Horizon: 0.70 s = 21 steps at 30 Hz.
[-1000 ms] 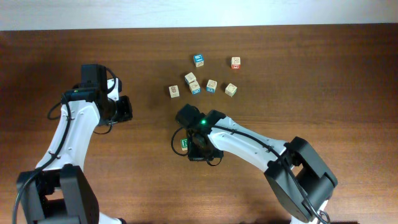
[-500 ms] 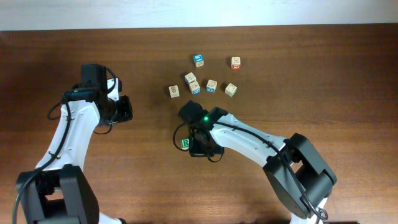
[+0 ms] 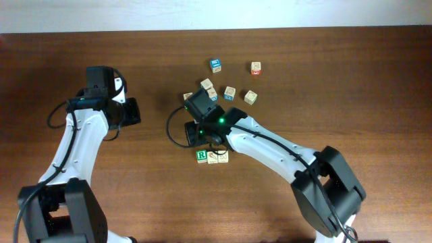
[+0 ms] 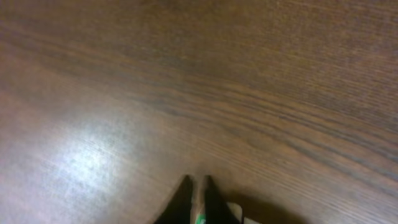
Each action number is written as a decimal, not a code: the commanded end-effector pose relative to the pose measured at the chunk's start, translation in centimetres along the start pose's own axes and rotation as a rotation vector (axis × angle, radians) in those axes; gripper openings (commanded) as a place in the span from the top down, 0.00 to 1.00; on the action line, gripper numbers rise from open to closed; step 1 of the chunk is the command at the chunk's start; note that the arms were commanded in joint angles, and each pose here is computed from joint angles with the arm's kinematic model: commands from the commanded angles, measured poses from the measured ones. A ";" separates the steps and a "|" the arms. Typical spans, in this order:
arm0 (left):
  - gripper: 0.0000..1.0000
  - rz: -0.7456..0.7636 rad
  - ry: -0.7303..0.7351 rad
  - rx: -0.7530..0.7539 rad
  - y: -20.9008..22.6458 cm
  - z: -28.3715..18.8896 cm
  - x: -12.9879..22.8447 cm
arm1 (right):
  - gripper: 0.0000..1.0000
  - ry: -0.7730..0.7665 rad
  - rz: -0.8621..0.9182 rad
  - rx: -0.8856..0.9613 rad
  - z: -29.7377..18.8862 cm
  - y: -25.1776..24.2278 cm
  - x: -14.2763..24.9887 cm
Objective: Rotate 3 blocks
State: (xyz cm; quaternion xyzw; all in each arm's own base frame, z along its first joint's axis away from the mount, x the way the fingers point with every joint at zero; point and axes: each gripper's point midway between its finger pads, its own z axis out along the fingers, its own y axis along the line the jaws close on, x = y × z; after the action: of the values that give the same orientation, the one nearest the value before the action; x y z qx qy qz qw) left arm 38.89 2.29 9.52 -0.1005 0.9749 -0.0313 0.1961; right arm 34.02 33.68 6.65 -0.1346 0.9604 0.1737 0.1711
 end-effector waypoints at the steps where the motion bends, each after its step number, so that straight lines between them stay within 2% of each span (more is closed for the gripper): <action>1: 0.56 -0.015 -0.003 -0.038 0.8 0.1 -0.2 | 0.96 0.042 -0.019 0.033 2.0 -0.8 1.0; 5: 0.57 -0.015 -0.002 -0.037 0.8 0.1 -0.2 | 0.96 0.105 0.084 0.073 2.2 -1.1 2.9; 20: 0.57 -0.015 0.009 -0.039 0.9 0.1 0.1 | 0.96 0.154 0.123 0.141 2.0 -1.9 4.7; 21: 0.56 -0.014 0.000 -0.037 0.8 0.1 -0.1 | 0.88 0.123 0.128 0.138 1.7 -1.9 3.7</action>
State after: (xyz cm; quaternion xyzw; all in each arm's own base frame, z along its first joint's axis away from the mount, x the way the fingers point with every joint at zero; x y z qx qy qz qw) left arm 38.60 2.83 9.40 -0.1044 0.9758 -0.0173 0.1911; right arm 30.66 31.91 2.82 -0.0795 0.9861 0.1164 0.0884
